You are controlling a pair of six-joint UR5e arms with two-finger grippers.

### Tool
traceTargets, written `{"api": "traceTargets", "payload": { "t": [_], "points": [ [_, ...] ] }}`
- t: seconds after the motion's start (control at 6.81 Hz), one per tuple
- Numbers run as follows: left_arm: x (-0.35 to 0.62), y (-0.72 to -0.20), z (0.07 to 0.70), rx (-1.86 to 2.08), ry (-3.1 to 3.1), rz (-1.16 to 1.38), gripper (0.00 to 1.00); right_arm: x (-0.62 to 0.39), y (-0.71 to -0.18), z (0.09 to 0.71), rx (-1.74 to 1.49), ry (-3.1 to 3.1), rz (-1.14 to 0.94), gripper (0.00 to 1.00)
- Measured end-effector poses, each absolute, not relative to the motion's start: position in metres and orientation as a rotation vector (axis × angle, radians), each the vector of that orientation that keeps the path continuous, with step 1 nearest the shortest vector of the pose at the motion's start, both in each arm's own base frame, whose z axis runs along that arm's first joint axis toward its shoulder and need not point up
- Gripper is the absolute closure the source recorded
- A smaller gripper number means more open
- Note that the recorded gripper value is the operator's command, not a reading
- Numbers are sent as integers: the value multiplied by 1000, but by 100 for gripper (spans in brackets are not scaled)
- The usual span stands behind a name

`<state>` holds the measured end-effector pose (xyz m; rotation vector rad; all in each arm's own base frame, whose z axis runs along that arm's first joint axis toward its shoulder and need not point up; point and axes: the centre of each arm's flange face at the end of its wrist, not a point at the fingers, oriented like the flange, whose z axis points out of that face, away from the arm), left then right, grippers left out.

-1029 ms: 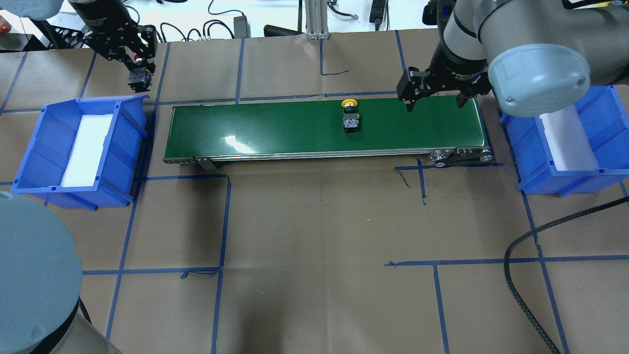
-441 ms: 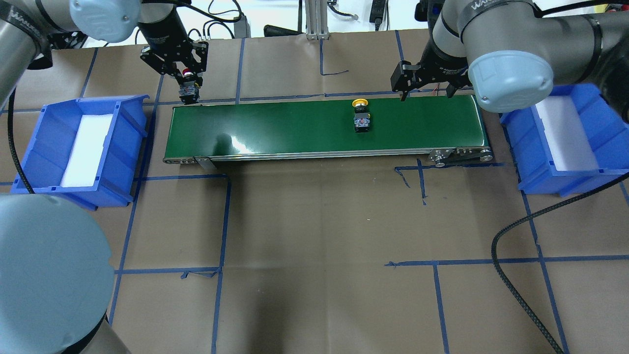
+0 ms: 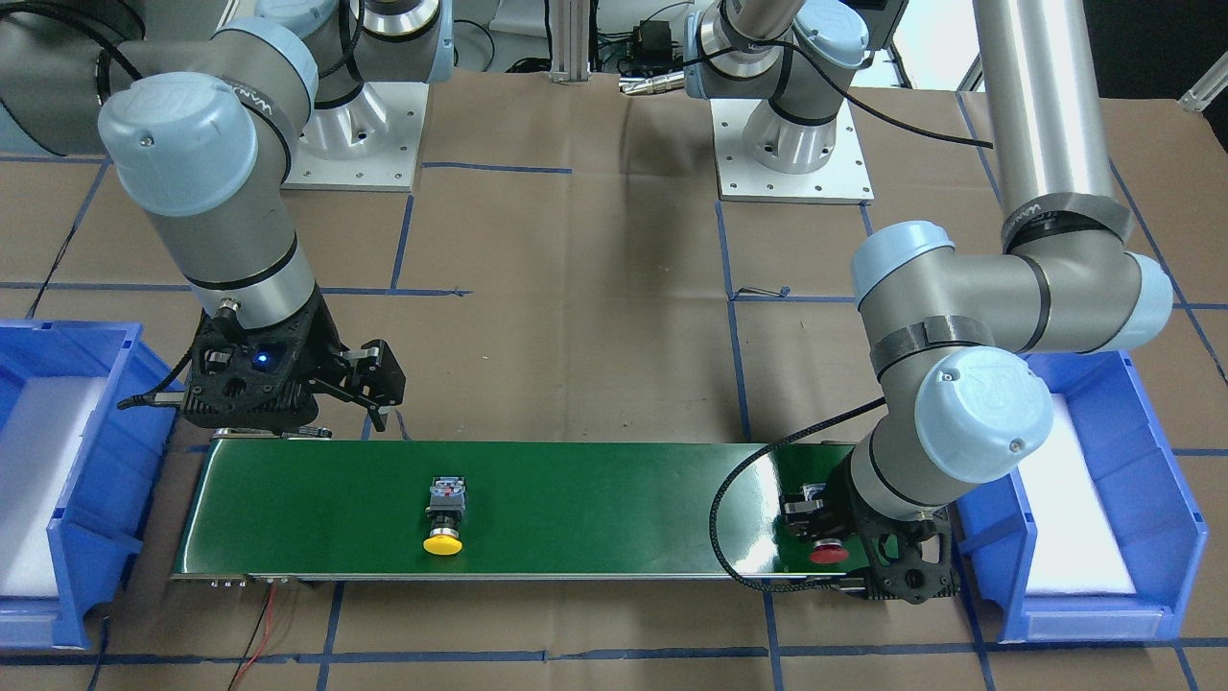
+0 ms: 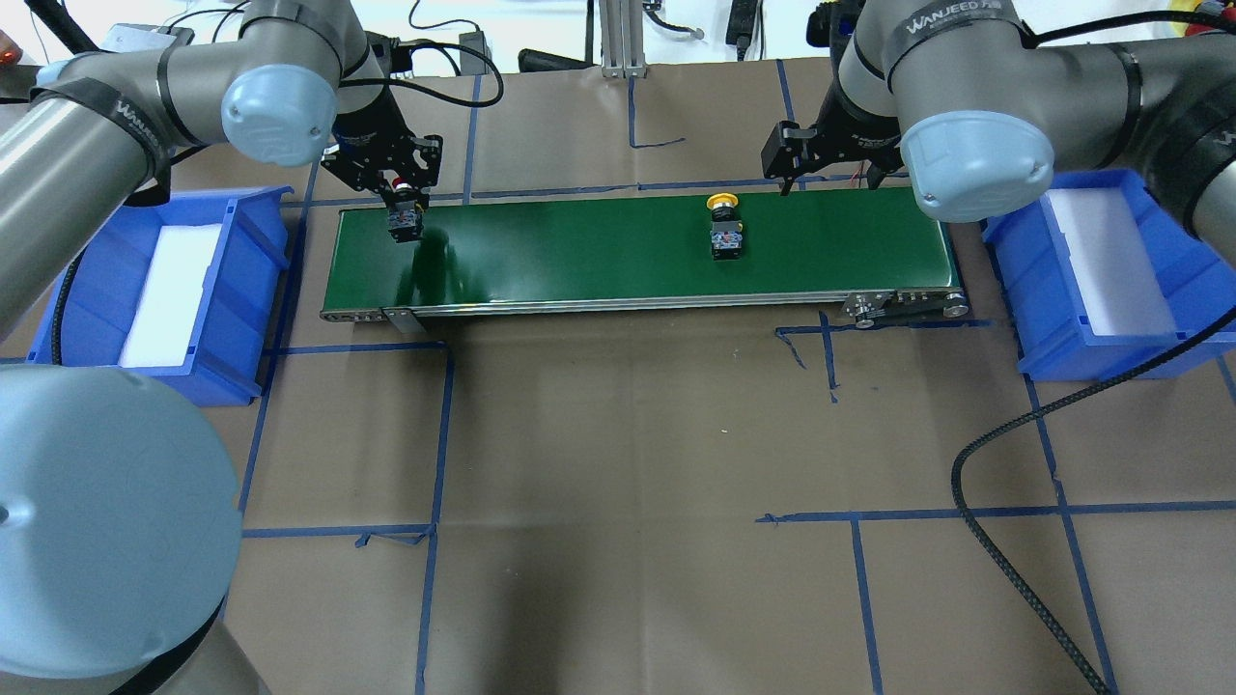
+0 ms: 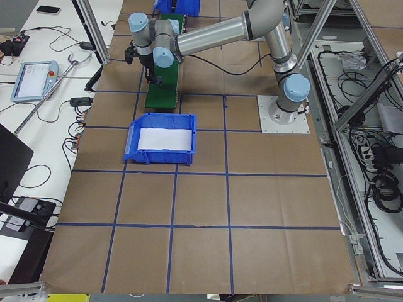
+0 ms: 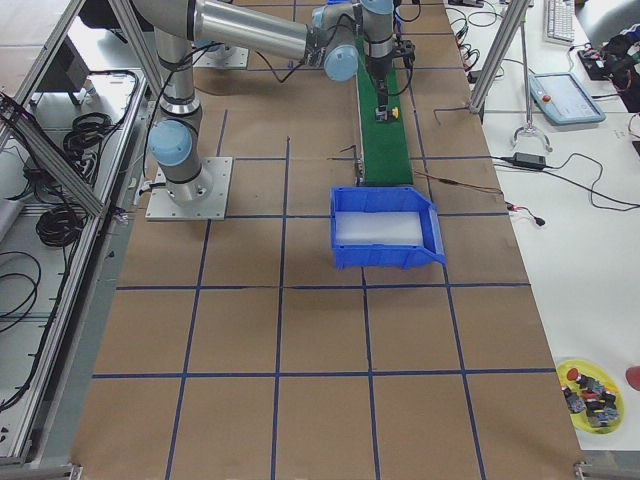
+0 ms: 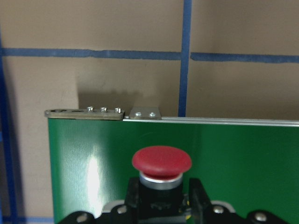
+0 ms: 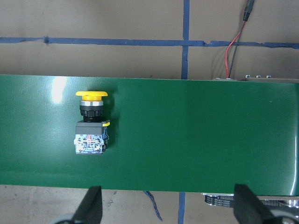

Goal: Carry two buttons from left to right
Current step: 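Place the red button on the conveyor while the right gripper descends onto the yellow button, then grasp the yellow button with the right gripper and lift it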

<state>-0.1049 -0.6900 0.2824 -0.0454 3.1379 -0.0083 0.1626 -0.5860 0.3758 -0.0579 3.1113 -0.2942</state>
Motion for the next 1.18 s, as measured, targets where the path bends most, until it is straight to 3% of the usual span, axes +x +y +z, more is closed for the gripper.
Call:
{"api": "traceTargets", "payload": {
  "t": [0.15,0.59,1.18],
  "points": [
    [-105,-686,270,-58,3136,-28,2,165,-590,368,-60,3108,-292,0],
    [-106,-683,266,-102,3134,-39,0,164,-598,349,-50,3097,-252,0],
    [-107,-666,355,-112,3137,-17,0,163,-627,313,-17,3097,-185,0]
  ]
}}
